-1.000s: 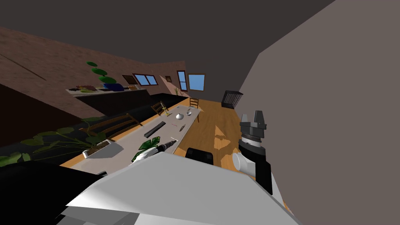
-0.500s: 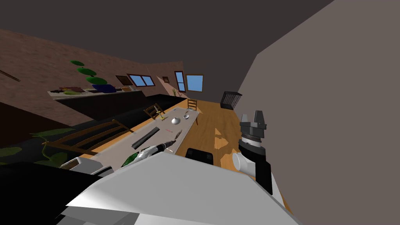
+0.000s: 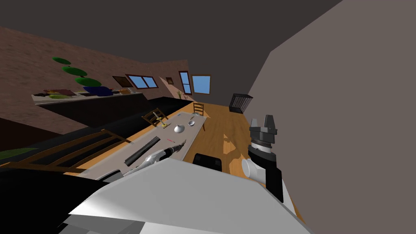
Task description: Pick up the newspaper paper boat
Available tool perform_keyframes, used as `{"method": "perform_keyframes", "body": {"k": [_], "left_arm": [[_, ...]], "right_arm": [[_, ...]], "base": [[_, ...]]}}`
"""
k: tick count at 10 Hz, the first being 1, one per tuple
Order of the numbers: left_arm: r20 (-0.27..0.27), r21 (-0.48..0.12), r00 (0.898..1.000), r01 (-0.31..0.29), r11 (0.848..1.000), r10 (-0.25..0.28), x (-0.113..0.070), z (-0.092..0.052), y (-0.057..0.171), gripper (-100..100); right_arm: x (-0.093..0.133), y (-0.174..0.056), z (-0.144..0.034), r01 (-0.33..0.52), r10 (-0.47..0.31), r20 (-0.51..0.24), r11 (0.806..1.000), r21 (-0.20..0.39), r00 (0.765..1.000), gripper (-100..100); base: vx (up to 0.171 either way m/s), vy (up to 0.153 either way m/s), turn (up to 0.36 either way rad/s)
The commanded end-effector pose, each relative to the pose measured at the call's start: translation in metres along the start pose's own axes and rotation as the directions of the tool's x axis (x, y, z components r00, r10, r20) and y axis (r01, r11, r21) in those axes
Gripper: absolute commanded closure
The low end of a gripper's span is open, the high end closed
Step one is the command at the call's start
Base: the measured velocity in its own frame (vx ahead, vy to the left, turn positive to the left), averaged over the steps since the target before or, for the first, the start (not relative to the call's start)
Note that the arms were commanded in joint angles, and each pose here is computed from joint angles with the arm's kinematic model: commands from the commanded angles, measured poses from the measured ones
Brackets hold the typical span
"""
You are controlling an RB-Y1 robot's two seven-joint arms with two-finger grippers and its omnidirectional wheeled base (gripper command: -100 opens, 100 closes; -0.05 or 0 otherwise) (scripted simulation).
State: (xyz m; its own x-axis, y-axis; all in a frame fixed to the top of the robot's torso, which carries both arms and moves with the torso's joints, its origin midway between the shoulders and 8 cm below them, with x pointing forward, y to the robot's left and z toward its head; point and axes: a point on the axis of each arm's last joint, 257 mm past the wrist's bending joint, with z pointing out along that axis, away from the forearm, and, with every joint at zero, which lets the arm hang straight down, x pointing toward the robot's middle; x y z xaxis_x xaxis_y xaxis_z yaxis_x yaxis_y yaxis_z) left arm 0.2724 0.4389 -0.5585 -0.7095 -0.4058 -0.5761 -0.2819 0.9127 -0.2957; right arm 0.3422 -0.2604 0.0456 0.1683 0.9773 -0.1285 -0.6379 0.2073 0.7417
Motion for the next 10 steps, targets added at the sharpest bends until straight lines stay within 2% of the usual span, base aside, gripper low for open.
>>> {"method": "perform_keyframes", "body": {"k": [1,4,5,6,10], "left_arm": [[0.006,-0.002,1.000,0.004,1.000,-0.004,0.002,0.007,-0.007,-100],[0.015,-0.007,1.000,0.014,1.000,-0.014,0.009,0.022,-0.024,-100],[0.014,-0.004,1.000,0.014,1.000,-0.014,0.008,0.019,-0.020,-100],[0.014,-0.005,1.000,0.012,1.000,-0.012,0.008,0.019,-0.020,100],[0.014,0.001,1.000,0.013,1.000,-0.013,0.008,0.020,-0.023,100]], "right_arm": [[0.000,0.000,0.000,0.000,0.000,0.000,1.000,0.000,1.000,0],[0.000,0.000,0.000,0.000,0.000,0.000,1.000,0.000,1.000,0],[0.000,0.000,0.000,0.000,0.000,0.000,1.000,0.000,1.000,0],[0.000,0.000,0.000,0.000,0.000,0.000,1.000,0.000,1.000,0],[0.000,0.000,0.000,0.000,0.000,0.000,1.000,0.000,1.000,0]], "base": [[0.006,0.033,-0.037],[-0.017,0.077,-0.049],[-0.010,0.040,-0.017],[-0.001,0.008,0.001],[0.000,0.000,0.000]]}}
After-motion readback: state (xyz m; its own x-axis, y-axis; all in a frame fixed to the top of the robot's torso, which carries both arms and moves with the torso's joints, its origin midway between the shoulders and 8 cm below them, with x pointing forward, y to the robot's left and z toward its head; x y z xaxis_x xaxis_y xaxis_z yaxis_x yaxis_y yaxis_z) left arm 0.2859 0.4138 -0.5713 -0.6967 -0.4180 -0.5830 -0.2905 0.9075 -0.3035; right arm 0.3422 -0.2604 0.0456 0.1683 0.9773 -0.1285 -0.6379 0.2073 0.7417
